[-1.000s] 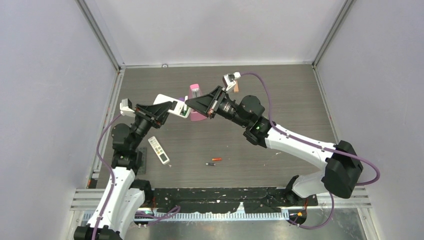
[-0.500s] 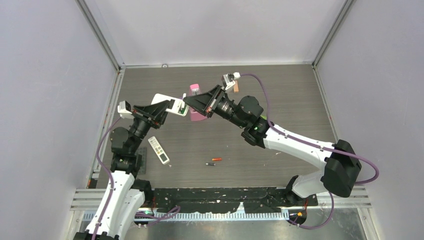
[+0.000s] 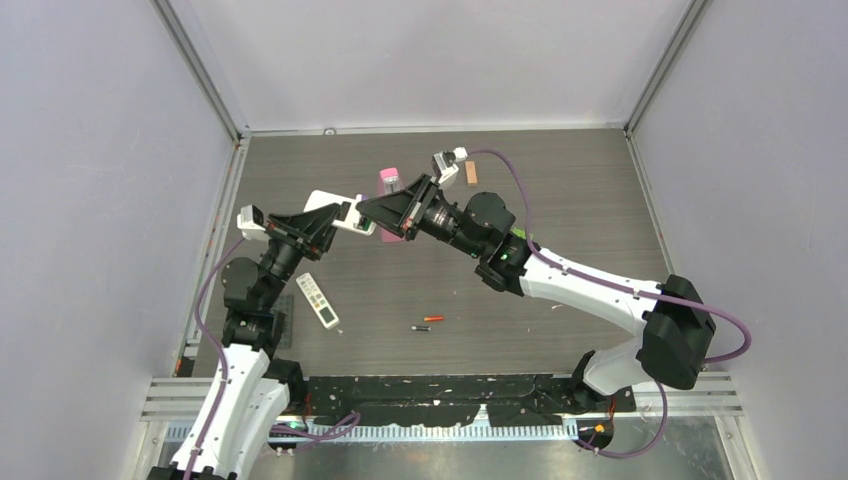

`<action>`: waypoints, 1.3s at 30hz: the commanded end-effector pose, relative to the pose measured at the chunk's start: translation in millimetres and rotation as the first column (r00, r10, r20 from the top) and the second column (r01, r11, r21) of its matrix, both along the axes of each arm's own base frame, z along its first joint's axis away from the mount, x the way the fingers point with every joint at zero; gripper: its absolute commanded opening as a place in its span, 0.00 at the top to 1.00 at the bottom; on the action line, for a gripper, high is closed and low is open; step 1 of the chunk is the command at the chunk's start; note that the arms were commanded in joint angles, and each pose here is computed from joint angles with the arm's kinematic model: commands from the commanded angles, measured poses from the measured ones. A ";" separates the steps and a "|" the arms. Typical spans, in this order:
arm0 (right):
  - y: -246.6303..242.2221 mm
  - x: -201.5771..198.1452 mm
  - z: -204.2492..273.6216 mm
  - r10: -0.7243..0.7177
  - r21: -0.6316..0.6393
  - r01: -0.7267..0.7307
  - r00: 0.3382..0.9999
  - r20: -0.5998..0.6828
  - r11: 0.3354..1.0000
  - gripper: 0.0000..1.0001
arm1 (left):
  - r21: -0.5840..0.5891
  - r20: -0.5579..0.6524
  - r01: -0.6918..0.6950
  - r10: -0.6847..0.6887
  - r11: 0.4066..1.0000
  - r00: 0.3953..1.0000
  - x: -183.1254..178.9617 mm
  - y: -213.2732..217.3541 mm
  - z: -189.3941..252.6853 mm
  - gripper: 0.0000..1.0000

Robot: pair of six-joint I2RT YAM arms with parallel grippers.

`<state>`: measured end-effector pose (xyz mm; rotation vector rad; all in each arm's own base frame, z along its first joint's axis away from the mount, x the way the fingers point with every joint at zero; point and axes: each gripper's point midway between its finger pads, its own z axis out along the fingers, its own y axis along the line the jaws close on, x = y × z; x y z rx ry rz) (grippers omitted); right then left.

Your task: Load the batteries into the remote control

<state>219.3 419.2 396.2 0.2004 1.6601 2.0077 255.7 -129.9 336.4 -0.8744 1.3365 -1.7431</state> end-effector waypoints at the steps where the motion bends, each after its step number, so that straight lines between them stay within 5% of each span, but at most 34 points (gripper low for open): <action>1: -2.6 -3.1 22.4 0.000 0.038 -0.001 1.000 0.011 0.999 0.95 | -0.018 0.062 -0.004 0.005 1.000 0.998 -5.0 1.2 14.3 1.00; 39: -9.2 12.0 -13.0 -0.100 -0.032 0.100 0.995 0.001 0.995 0.93 | -0.081 0.106 0.039 -0.030 0.996 0.994 -14.5 0.1 29.2 1.00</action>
